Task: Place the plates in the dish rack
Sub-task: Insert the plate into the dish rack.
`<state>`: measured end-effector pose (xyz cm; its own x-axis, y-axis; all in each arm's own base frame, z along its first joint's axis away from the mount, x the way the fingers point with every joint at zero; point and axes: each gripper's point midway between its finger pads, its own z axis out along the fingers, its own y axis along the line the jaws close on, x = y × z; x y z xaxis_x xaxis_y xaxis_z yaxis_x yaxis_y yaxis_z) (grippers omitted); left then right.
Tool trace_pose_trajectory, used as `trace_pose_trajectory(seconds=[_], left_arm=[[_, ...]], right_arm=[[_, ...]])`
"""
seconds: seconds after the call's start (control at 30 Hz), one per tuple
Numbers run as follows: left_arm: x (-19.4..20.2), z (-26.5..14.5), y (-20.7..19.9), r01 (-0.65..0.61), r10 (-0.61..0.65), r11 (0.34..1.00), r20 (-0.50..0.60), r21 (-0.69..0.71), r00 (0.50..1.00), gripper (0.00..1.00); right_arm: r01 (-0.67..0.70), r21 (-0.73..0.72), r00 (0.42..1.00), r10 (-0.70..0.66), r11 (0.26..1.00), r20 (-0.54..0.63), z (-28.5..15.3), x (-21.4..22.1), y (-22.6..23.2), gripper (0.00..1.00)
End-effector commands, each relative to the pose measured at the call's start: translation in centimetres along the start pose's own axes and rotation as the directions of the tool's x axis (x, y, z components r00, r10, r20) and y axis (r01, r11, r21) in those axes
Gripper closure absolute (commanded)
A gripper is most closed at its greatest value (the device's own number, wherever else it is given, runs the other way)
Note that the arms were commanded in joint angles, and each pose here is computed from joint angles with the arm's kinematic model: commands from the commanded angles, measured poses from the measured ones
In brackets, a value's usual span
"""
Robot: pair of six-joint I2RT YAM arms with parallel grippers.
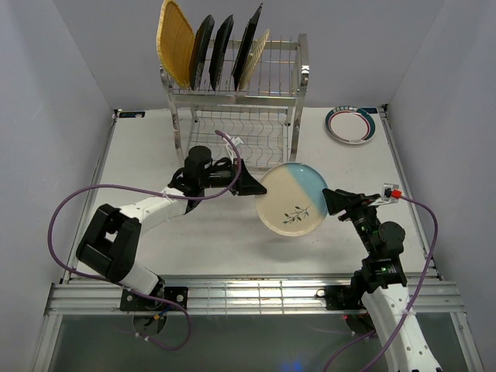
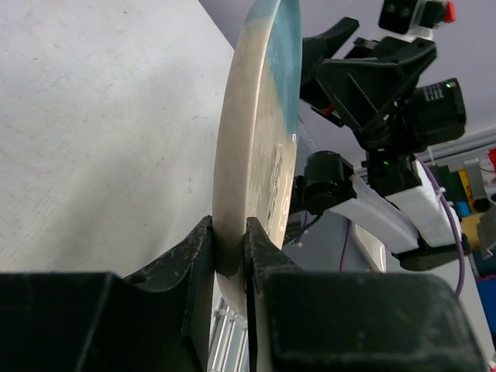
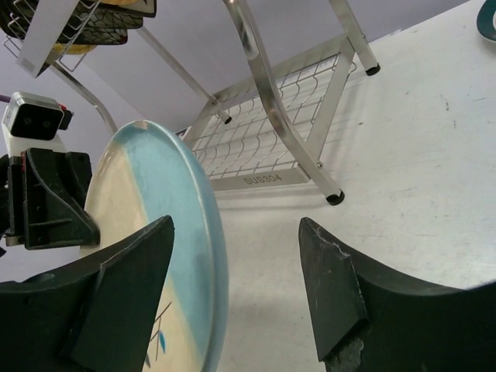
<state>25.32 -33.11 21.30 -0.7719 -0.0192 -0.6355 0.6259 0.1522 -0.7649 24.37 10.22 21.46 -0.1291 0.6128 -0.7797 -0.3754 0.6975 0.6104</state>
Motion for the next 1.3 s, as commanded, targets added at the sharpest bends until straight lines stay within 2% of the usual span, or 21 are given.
trace_pose_trajectory(seconds=[0.0, 0.07, 0.2, 0.27, 0.33, 0.37, 0.5, 0.67, 0.93, 1.1, 1.17, 1.27], left_arm=[[-5.1, -1.3, -3.3, -0.144, 0.150, 0.988, 0.157, -0.047, 0.976, 1.00], [-6.1, -1.6, -2.4, -0.138, 0.162, 0.982, 0.202, -0.127, 0.966, 1.00], [-6.8, -1.9, -1.4, -0.124, 0.168, 0.971, 0.214, -0.205, 0.962, 1.00], [-7.0, -2.0, -0.4, -0.108, 0.164, 0.962, 0.218, -0.251, 0.962, 1.00], [-7.5, -2.3, 0.3, -0.102, 0.175, 0.949, 0.231, -0.300, 0.957, 1.00], [-7.7, -2.4, 0.5, -0.101, 0.182, 0.944, 0.238, -0.316, 0.954, 1.00], [-8.2, -2.9, 1.4, -0.085, 0.191, 0.921, 0.249, -0.381, 0.950, 1.00], [-9.2, -3.5, 2.9, -0.031, 0.185, 0.884, 0.289, -0.466, 0.939, 1.00], [-9.8, -4.1, 2.8, -0.008, 0.188, 0.872, 0.321, -0.489, 0.928, 1.00], [-9.7, -3.8, 2.5, 0.013, 0.180, 0.863, 0.332, -0.504, 0.926, 1.00], [-9.7, -3.7, 2.6, 0.032, 0.190, 0.840, 0.349, -0.542, 0.918, 1.00], [-9.8, -3.5, 2.9, 0.065, 0.207, 0.786, 0.361, -0.615, 0.909, 1.00]], right_arm=[[0.086, -0.007, 0.995, -0.085, 0.996, 0.054, -0.1, -2.5, 1.2, 0.27], [0.115, -0.001, 0.992, -0.115, 0.993, 0.045, -0.2, -2.7, 1.3, 0.26], [0.156, -0.002, 0.987, -0.156, 0.988, 0.026, -0.4, -3.0, 1.7, 0.22], [0.183, -0.019, 0.983, -0.183, 0.983, 0.008, -0.4, -3.0, 2.1, 0.13], [0.208, -0.059, 0.978, -0.208, 0.976, -0.004, -0.4, -3.1, 3.0, 0.13], [0.214, -0.074, 0.976, -0.216, 0.974, -0.015, -0.3, -3.1, 3.3, 0.07], [0.217, -0.149, 0.969, -0.231, 0.965, -0.088, 0.3, -2.3, 4.5, 0.02], [0.227, -0.159, 0.966, -0.243, 0.961, -0.089, 0.6, -2.6, 4.9, 0.03], [0.226, -0.153, 0.959, -0.247, 0.962, -0.136, 3.2, -3.3, 5.7, 0.03], [0.269, -0.153, 0.937, -0.295, 0.951, -0.189, 5.5, -1.8, 7.3, 0.03], [0.284, -0.192, 0.926, -0.321, 0.939, -0.197, 5.6, -0.6, 9.3, 0.03], [0.345, -0.179, 0.908, -0.376, 0.921, -0.184, 5.7, 0.9, 9.7, 0.03]])
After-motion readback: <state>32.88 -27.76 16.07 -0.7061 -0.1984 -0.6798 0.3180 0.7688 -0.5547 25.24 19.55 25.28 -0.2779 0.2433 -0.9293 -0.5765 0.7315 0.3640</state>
